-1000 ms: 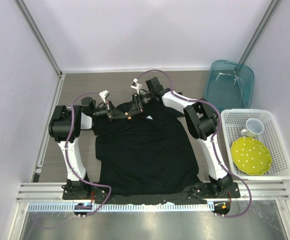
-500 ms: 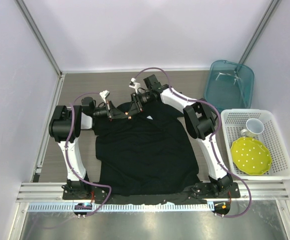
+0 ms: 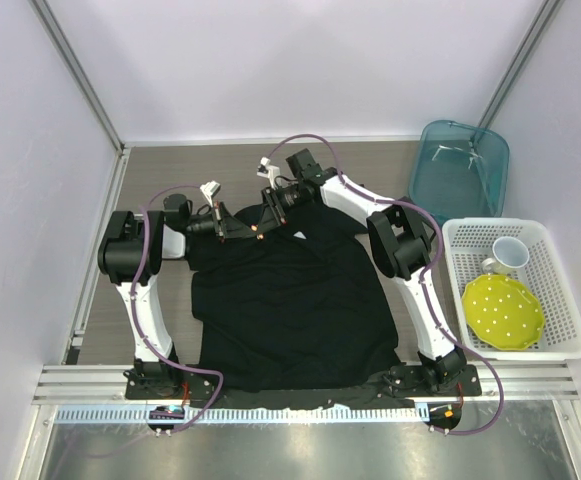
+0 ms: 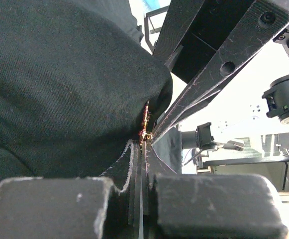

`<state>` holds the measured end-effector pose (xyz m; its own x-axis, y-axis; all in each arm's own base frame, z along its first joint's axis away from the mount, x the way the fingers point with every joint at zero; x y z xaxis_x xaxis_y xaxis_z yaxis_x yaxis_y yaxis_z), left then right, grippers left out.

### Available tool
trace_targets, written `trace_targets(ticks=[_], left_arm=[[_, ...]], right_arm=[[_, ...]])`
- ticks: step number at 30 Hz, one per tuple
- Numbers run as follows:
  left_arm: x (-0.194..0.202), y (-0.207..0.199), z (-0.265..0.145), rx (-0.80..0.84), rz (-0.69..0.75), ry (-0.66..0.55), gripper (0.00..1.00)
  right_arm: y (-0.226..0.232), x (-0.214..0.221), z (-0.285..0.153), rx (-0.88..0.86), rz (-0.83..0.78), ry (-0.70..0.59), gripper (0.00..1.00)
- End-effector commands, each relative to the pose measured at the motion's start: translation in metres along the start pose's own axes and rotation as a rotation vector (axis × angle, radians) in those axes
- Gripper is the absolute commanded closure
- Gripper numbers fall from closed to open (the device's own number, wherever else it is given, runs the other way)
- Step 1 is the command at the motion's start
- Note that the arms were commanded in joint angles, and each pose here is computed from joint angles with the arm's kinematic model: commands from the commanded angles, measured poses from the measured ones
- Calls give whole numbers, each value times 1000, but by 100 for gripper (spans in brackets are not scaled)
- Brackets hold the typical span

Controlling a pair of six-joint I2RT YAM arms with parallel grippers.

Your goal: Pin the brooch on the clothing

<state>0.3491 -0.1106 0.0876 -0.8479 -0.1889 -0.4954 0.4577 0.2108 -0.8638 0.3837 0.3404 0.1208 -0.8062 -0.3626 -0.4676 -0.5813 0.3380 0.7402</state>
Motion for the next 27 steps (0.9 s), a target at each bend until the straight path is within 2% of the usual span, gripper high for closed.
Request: trace_targets(ticks=[1, 11, 20, 22, 27], left_arm=[[-17, -6, 8, -5, 98, -42, 98], [-19, -7, 9, 1, 108, -39, 98], [-18, -8, 10, 6, 119, -34, 98], [-18, -9, 10, 8, 124, -32, 98], [-18, -11, 11, 15, 143, -26, 98]], right_arm=[[28, 2, 14, -63, -51, 47, 71], [29, 5, 17, -41, -75, 89, 68], [28, 5, 17, -38, -69, 95, 69], [28, 5, 17, -38, -75, 98, 70], [26, 6, 17, -27, -73, 109, 84]])
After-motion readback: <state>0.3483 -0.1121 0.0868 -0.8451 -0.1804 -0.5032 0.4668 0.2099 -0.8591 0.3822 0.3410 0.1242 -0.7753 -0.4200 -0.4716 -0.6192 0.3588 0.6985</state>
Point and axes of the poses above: each gripper's point midway between its finger pads, its own z axis out along the fingers, its own y axis along the line the jaws close on, x = y × z, the point moved 8 cm from there along -z, back along the fingers, and after that the axes turned 9 degrees about z, right-handed, at the moved point
